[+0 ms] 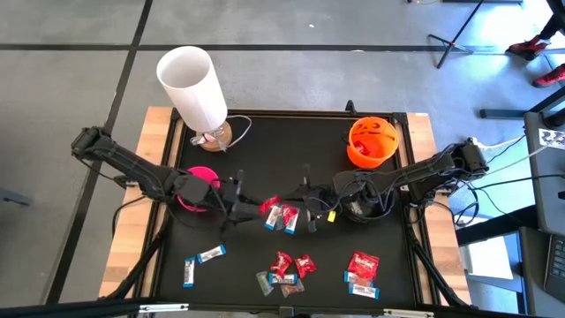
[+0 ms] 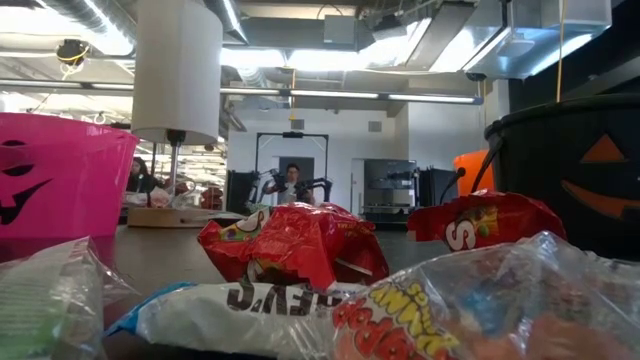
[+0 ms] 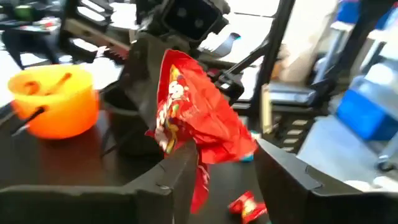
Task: Sort candy
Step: Put the red candy into the orange bucket
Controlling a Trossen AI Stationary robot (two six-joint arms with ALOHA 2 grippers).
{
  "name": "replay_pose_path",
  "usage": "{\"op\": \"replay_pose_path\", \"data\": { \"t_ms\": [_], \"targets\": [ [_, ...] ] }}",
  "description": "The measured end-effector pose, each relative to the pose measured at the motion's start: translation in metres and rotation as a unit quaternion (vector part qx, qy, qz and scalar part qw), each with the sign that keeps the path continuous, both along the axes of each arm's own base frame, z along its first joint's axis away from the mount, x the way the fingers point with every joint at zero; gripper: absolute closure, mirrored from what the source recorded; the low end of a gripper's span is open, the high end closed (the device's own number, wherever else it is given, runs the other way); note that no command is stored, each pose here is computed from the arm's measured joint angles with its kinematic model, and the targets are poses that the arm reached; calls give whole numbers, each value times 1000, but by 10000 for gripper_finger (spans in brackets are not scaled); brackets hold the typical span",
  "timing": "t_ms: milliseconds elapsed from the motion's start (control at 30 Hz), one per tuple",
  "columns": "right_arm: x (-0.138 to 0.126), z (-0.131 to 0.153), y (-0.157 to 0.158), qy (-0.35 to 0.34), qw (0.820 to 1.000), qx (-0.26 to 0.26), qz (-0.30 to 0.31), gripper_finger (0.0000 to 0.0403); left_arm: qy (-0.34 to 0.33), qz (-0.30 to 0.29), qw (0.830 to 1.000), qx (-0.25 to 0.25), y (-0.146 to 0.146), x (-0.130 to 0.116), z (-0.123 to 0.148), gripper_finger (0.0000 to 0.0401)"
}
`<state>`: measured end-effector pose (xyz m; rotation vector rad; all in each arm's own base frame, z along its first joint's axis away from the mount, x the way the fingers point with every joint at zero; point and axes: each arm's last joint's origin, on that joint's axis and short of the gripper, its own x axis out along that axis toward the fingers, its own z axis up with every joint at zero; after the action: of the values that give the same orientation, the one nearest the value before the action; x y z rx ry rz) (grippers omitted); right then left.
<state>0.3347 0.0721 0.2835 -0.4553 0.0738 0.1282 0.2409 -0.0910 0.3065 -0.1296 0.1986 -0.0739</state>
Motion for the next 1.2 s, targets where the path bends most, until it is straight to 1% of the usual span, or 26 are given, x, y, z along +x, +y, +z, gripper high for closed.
{"op": "replay_pose_path", "data": {
  "t_ms": [133,233,300,400,500,600,667,733,867,933,1000,1200],
  "targets": [
    [-5,3,-3,12,999,-7,-35,402,21,57,998,29,2,-19,4,245],
    [-12,10,-6,14,998,-10,-58,402,17,80,996,37,1,-30,9,245],
    [-20,17,-9,20,996,-14,-84,402,13,95,995,42,0,-37,12,245],
    [-36,27,-19,41,989,-11,-144,403,-1,165,984,60,-1,-47,16,246],
    [-56,36,-36,70,973,0,-218,403,1,219,971,100,-5,-57,16,246],
    [-82,41,-61,109,950,26,-291,403,2,239,964,118,-8,-64,15,246],
    [-101,43,-78,135,932,52,-334,403,6,234,965,120,-11,-66,14,246],
    [-120,44,-96,158,908,77,-381,403,10,230,966,117,-13,-67,11,246],
    [-155,42,-127,199,850,122,-472,403,23,226,967,116,-15,-68,7,246],
    [-170,41,-138,214,829,144,-497,403,24,224,968,109,-15,-68,6,246],
    [-181,40,-147,226,811,164,-513,403,26,221,969,109,-15,-68,5,246],
    [-201,31,-163,275,757,204,-556,395,26,220,969,106,-15,-68,5,246]
  ]
}}
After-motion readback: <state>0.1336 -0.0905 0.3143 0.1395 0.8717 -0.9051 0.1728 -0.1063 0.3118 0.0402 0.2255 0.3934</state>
